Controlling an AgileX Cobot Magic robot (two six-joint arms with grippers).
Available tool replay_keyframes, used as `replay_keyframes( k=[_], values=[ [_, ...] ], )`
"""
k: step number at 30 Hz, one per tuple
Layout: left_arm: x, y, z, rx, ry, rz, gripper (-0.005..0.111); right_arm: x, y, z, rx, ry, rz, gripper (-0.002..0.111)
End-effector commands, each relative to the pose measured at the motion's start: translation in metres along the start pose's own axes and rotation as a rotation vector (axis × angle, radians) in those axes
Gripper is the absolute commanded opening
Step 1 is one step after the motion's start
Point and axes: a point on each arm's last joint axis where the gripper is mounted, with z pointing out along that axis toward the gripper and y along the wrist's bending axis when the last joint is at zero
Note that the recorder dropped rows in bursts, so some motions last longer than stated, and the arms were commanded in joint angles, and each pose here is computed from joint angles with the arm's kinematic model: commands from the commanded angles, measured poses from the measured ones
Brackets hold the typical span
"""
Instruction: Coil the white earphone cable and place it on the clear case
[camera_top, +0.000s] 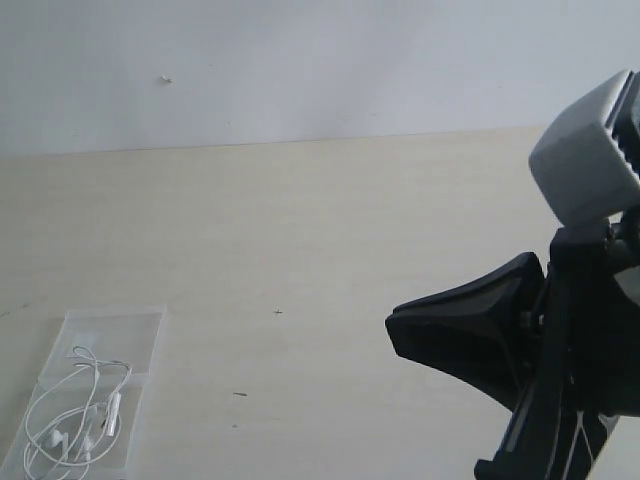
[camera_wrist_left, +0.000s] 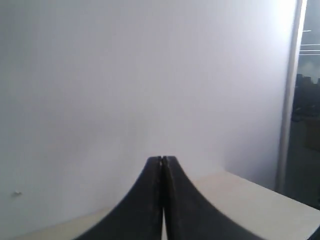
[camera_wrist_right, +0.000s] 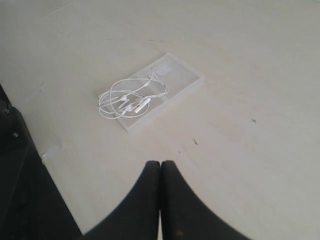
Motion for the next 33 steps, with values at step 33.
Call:
replay_keyframes(
  k=[33],
  values=[
    [0.128,0.049,-0.008,-0.336,0.006,-0.101,0.0,0.001,0.0,-0.001,0.0,-0.007,0.005,0.0]
  ],
)
